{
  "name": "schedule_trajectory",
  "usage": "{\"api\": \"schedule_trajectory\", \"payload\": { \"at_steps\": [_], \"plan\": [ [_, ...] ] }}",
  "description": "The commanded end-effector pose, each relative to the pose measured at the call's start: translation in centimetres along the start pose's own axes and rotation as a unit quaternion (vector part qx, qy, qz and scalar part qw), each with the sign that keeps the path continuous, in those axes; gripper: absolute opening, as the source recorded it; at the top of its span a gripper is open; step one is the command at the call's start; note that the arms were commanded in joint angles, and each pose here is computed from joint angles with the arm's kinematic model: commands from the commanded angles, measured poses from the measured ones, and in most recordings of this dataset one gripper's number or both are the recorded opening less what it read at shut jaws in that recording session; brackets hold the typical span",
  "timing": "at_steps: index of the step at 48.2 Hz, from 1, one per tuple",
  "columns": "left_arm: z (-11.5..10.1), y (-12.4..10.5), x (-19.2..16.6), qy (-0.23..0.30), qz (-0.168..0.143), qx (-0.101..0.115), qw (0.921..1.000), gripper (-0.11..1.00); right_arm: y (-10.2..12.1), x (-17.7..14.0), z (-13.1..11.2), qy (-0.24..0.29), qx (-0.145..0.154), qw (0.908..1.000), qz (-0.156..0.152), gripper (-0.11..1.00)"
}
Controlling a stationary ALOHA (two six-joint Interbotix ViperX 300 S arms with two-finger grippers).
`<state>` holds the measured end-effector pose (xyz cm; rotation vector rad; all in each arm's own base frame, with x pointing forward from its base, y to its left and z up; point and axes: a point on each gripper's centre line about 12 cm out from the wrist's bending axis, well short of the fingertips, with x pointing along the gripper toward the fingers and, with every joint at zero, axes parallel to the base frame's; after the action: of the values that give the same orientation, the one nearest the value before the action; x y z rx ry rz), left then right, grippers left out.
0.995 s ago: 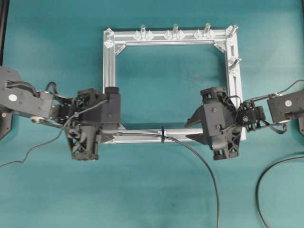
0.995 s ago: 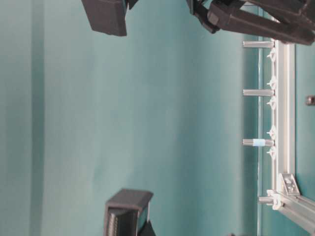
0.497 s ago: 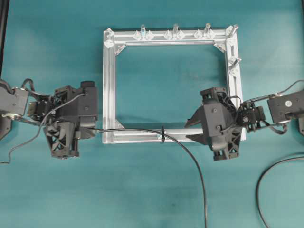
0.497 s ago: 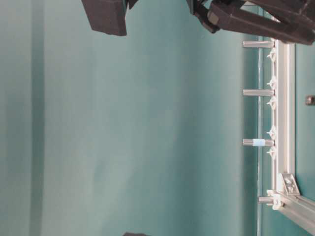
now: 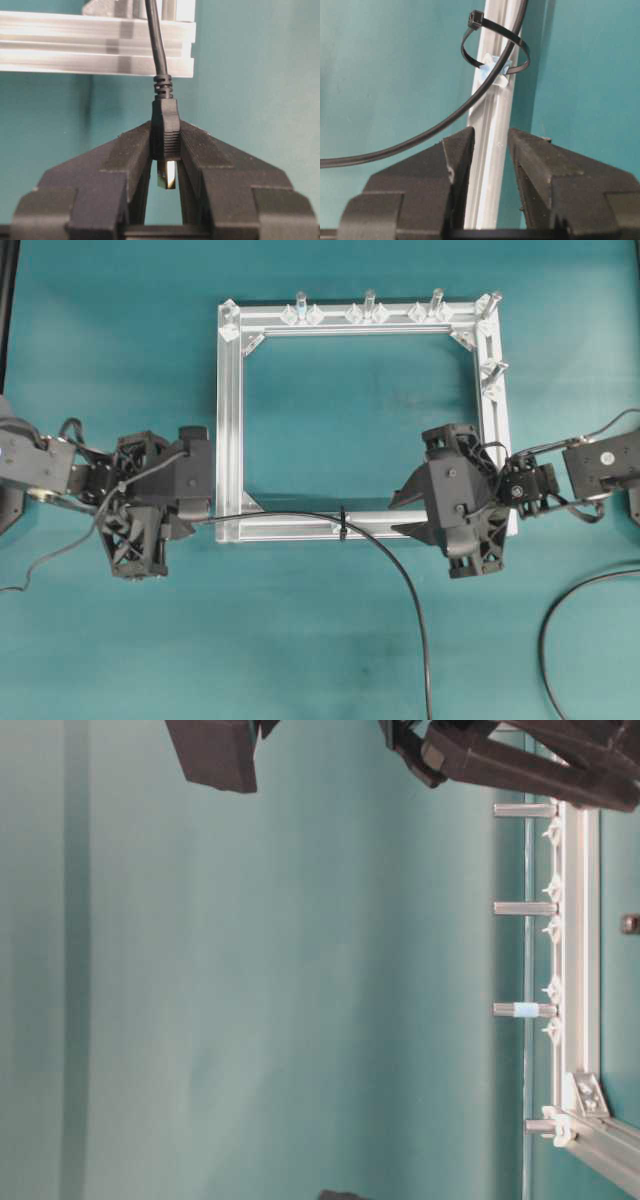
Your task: Insert the wire through the string loop located in the center.
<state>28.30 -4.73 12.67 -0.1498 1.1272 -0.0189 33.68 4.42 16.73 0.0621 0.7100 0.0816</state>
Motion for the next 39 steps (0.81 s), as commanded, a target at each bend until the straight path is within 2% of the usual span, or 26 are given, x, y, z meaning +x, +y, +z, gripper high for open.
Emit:
{"api": "schedule_trajectory", "payload": {
  "at_steps": [1,18,39],
  "plan": [
    [0.24,-0.42,0.19,-0.008,-0.005,0.001,1.0000,0.16,0.21,-0.50,1.25,-0.021,0.000,0.9998,0.004,0.37],
    [-0.40,-0.36,0.65,-0.002,-0.003,0.004,1.0000,0.13,0.22,-0.51,1.33,-0.023,0.000,0.9997,0.004,0.36],
    [0.12,-0.81,0.47,-0.016,-0.009,0.010,0.9998,0.13,0.15,-0.50,1.14,-0.020,0.001,0.9998,0.003,0.37]
  ]
}}
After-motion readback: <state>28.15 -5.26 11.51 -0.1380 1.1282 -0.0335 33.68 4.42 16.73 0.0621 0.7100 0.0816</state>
